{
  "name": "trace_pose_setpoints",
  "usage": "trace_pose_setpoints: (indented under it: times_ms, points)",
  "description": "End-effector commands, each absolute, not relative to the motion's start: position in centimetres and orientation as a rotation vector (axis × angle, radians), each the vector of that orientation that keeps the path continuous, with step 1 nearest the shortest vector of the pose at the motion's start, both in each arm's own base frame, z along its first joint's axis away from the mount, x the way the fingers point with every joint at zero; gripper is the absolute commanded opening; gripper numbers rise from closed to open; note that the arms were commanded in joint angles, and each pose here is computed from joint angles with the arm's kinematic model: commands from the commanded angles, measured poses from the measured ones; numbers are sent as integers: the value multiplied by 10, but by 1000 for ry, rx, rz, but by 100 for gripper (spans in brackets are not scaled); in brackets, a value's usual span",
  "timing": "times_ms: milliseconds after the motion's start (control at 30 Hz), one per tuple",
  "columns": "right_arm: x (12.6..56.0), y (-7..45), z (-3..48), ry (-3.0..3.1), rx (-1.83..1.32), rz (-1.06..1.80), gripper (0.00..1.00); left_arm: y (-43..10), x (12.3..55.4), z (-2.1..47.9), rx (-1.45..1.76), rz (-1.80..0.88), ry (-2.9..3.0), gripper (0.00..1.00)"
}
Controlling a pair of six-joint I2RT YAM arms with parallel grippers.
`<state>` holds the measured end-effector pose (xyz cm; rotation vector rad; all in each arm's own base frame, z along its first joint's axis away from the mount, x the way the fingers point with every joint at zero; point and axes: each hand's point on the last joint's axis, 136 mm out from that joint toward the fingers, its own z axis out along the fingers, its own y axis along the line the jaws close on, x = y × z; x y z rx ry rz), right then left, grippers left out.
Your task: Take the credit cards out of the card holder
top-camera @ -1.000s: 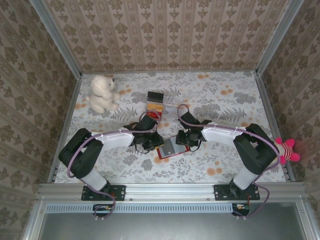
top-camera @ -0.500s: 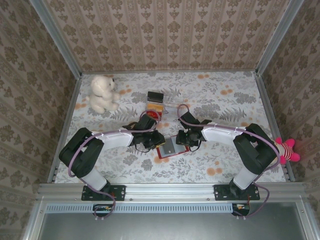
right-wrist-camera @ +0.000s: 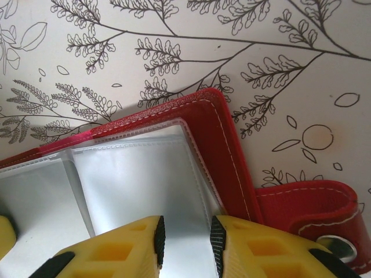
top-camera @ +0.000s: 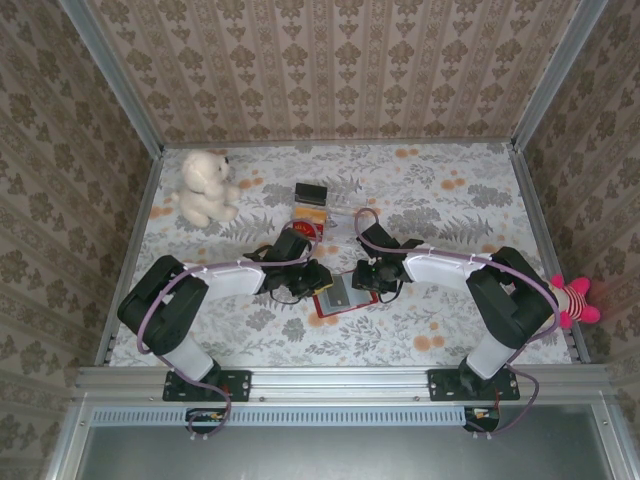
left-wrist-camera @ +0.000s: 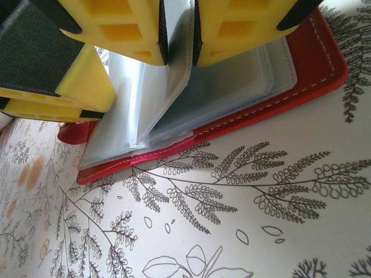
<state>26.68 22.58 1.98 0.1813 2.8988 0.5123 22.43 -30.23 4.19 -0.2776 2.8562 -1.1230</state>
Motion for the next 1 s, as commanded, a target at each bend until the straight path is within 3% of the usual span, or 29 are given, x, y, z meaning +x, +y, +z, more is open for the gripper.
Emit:
trace_pose_setpoints:
  times_ms: [0,300,467,700,967]
  points:
    - [240,221,-3,3036,174,485,31,-303,226,52,-220,-1154,2824,21]
    - [266,226,52,2842,65,620,38,-287,231,59,-127,-1081,2857,5]
    - [271,245,81,2750,-11,862,39,-278,235,64,-20,-1038,2882,0]
    - [263,269,98,2702,-114,1029,38,-265,247,73,57,-981,2898,1]
    - [262,272,84,2741,-100,987,38,-269,249,70,39,-1002,2916,14]
